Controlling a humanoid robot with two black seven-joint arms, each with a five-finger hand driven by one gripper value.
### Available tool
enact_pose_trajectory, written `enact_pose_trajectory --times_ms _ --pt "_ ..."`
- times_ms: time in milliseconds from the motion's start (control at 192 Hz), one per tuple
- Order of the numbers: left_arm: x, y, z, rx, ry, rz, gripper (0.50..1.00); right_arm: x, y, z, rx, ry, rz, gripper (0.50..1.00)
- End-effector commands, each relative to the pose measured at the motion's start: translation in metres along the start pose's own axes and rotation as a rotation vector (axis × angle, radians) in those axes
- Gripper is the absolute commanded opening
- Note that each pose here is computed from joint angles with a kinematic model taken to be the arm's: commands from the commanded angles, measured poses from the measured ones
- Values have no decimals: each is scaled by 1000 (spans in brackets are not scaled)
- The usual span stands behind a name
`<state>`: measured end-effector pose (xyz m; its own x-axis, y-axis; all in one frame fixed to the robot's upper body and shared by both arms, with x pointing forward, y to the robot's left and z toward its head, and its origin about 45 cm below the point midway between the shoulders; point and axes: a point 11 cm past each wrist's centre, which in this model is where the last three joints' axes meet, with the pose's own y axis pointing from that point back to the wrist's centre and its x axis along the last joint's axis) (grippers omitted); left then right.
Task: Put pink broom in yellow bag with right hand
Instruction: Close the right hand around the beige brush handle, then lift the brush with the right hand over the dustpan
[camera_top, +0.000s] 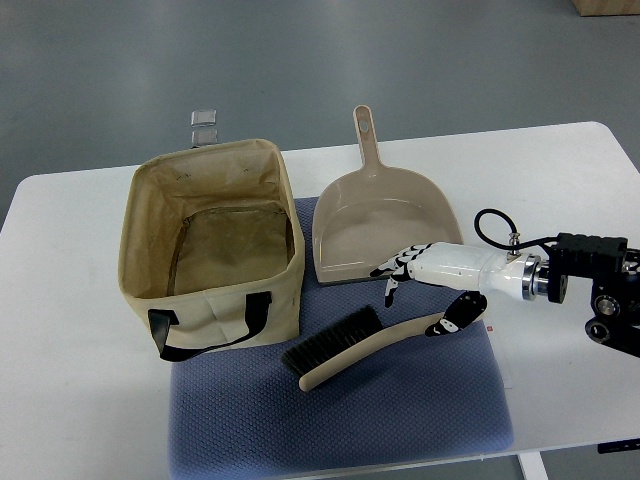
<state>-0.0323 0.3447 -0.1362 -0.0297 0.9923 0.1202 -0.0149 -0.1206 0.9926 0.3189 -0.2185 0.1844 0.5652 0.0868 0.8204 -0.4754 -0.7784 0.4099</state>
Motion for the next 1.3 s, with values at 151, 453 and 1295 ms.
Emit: enact_pose_trajectory --times_ms 151,453,1295 --pt "0 0 0 0 -1 0 1000 -10 -2 0 -10 44 -19 881" --pt "0 0 0 0 1 0 1000 -16 -4 -1 -13 77 -38 846" --pt "0 0 0 0 -1 0 1000 6 11 18 -81 168 88 500"
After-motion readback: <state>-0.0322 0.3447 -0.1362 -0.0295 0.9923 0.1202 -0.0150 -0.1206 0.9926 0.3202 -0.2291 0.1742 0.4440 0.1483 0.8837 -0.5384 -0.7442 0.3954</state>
